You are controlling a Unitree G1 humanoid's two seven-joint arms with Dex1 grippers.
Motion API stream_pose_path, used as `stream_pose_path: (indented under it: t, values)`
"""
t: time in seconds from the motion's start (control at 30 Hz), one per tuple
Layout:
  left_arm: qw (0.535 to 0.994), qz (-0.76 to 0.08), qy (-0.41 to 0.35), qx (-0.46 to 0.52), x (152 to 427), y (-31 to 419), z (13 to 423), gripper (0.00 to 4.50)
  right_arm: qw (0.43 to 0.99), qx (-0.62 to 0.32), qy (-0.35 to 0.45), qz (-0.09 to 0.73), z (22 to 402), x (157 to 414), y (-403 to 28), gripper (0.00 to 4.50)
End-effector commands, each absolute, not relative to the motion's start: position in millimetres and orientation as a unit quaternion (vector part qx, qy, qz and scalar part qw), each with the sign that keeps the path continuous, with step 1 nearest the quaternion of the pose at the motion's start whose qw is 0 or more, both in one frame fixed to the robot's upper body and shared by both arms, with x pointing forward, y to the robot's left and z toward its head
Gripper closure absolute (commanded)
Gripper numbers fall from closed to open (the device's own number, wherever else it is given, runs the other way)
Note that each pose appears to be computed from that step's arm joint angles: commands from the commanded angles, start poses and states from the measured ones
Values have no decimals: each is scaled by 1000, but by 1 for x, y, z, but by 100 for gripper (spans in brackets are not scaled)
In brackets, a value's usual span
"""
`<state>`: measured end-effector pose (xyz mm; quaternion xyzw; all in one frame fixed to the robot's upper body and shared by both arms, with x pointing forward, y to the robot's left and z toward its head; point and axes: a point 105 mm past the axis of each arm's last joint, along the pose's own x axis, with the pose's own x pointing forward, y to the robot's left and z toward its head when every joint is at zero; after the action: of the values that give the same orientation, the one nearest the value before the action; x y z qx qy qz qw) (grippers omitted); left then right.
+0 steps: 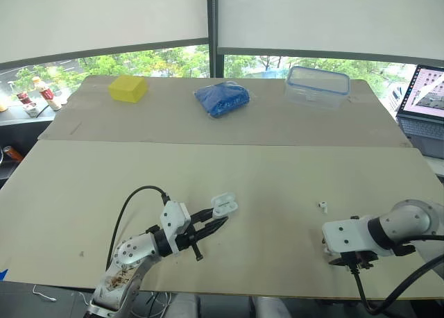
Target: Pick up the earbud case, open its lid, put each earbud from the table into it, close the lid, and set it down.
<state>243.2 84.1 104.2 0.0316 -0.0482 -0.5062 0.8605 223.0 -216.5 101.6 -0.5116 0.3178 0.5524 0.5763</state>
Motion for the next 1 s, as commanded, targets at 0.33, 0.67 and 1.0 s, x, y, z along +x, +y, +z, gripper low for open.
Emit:
stream_pose_path:
  t: [0.33,0.67,1.0]
  values:
    - [857,-510,-69,28,240,78,114,397,557,-532,333,543,102,231,-218,233]
    - [856,-512,-70,26,241,75,113,397,574,-528,322,537,108,234,-215,416]
    - [851,-517,-84,26,253,69,117,397,665,-472,285,504,133,243,-211,416]
